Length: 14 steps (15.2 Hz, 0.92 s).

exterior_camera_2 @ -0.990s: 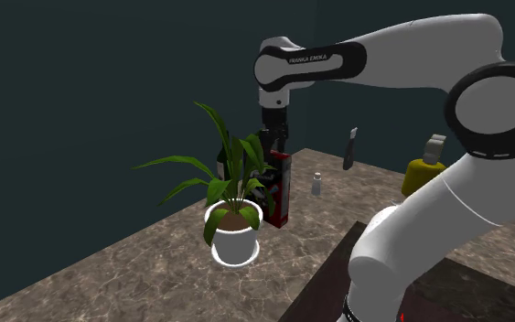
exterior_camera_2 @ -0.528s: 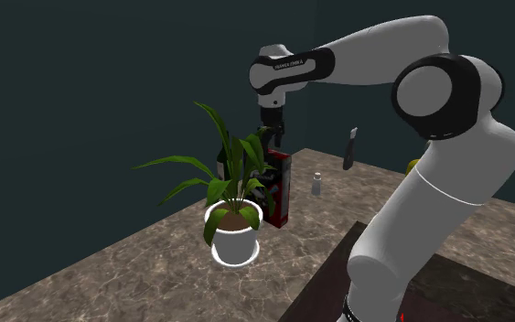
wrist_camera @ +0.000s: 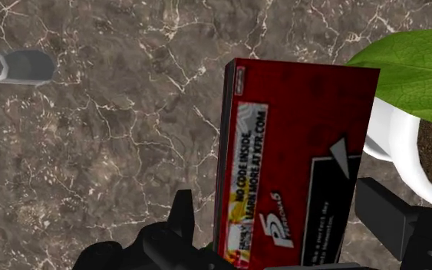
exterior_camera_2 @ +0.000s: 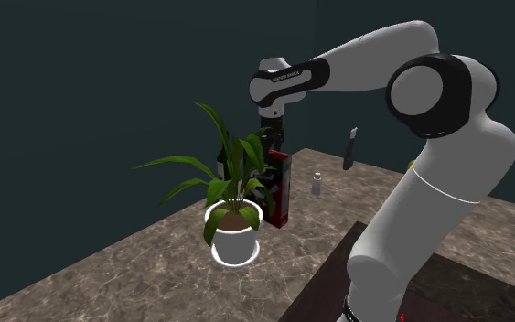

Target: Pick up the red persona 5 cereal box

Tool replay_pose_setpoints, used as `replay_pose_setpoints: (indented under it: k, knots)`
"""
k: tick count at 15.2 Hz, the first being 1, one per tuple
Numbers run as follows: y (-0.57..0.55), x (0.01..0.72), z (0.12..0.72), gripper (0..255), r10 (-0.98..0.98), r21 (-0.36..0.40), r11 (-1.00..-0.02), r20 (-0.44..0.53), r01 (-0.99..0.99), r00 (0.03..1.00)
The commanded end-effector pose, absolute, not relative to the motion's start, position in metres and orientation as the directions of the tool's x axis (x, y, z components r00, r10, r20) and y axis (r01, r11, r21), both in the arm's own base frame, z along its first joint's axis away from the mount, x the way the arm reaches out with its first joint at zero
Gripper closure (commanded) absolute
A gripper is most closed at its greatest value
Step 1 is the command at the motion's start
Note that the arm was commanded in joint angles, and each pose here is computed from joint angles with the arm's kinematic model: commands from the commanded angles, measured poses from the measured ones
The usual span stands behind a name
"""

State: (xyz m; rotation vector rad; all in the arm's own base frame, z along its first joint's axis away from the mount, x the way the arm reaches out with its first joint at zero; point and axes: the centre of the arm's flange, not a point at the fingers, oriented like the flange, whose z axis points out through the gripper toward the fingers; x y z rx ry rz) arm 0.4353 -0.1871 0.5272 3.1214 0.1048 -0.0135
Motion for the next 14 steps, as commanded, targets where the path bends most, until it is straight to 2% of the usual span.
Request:
replay_pose_setpoints:
  k: [1, 2, 14]
  knots:
    - [-0.187, 0.436, 0.523, 0, 0.067, 0.018, -0.998, -0.009, 0.067, 0.998]
    - [-0.187, 0.436, 0.522, 255, 0.067, 0.018, -0.998, -0.009, 0.067, 0.998]
    - [-0.187, 0.436, 0.539, 255, 0.067, 0.018, -0.998, -0.009, 0.067, 0.998]
